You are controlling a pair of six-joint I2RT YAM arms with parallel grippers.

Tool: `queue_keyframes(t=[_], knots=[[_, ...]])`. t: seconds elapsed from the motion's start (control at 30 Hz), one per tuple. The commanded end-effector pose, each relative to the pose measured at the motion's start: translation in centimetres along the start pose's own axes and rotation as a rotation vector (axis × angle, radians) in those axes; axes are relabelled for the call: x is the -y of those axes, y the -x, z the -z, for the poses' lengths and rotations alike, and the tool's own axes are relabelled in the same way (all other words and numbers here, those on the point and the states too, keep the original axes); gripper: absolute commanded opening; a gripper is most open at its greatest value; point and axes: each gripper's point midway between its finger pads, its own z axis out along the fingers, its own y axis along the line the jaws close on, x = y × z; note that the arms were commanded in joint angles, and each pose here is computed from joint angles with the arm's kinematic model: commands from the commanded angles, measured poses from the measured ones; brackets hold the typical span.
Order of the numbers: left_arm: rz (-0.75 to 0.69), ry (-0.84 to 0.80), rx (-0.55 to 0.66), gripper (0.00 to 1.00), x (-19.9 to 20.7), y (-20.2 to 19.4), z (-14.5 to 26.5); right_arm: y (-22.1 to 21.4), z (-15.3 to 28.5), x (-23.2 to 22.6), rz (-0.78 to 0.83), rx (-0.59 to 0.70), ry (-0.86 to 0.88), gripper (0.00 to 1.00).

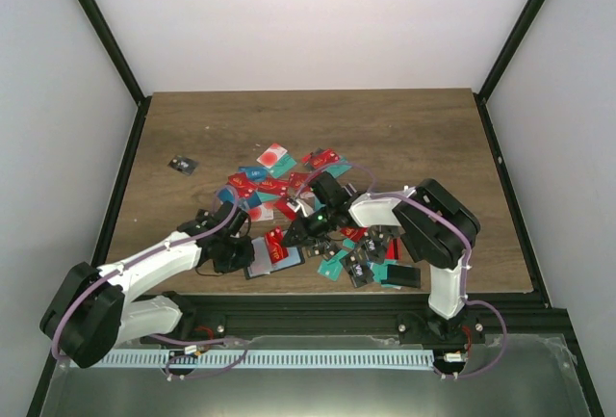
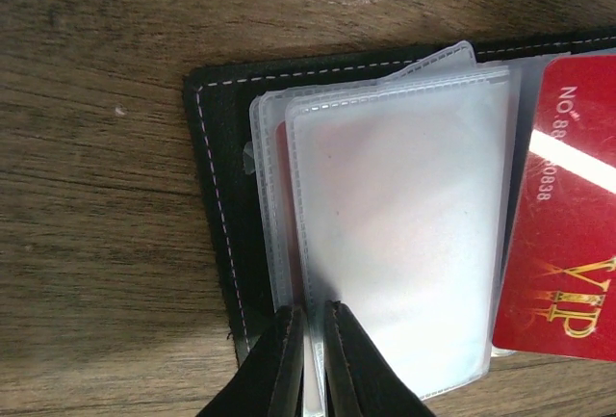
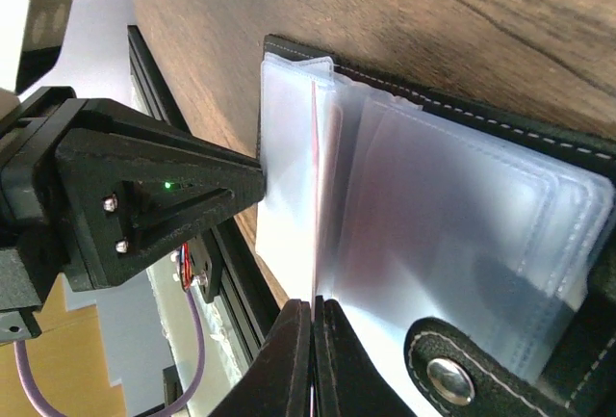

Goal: Put the credit cards into the card holder
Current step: Insert the credit card into the card holder.

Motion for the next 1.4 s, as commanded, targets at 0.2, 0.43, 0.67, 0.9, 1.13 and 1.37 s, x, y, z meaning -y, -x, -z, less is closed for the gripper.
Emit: queue_keyframes(t=[0.2, 0.43, 0.67, 0.9, 1.13, 1.37], knots=[[0.008, 0.011, -0.001, 0.09, -0.6, -0.3, 0.0, -0.3, -1.2, 0.1, -0.014, -0.031, 0.007, 0.01], [0.01, 0.009, -0.001, 0.09, -0.6, -0.4, 0.0, -0.4, -1.4, 0.7, -0.039, -0.034, -0.006, 0.01], [0.02, -0.002, -0.002, 0.08, -0.7, -0.6, -0.2, -0.6, -1.5, 0.9, -0.101, -0.013, 0.015, 0.01], [0.033, -0.015, -0.013, 0.08, -0.9, -1.1, -0.5, -1.2, -1.4, 1.4, -0.158, 0.032, 0.036, 0.01], [0.036, -0.015, -0.019, 0.08, -1.1, -1.3, -0.6, -1.8, -2.4, 0.7, -0.139, -0.01, 0.081, 0.01], [0.036, -0.018, -0.002, 0.11, -0.8, -1.0, -0.2, -1.7, -3.1, 0.4, -0.127, -0.05, 0.099, 0.01]])
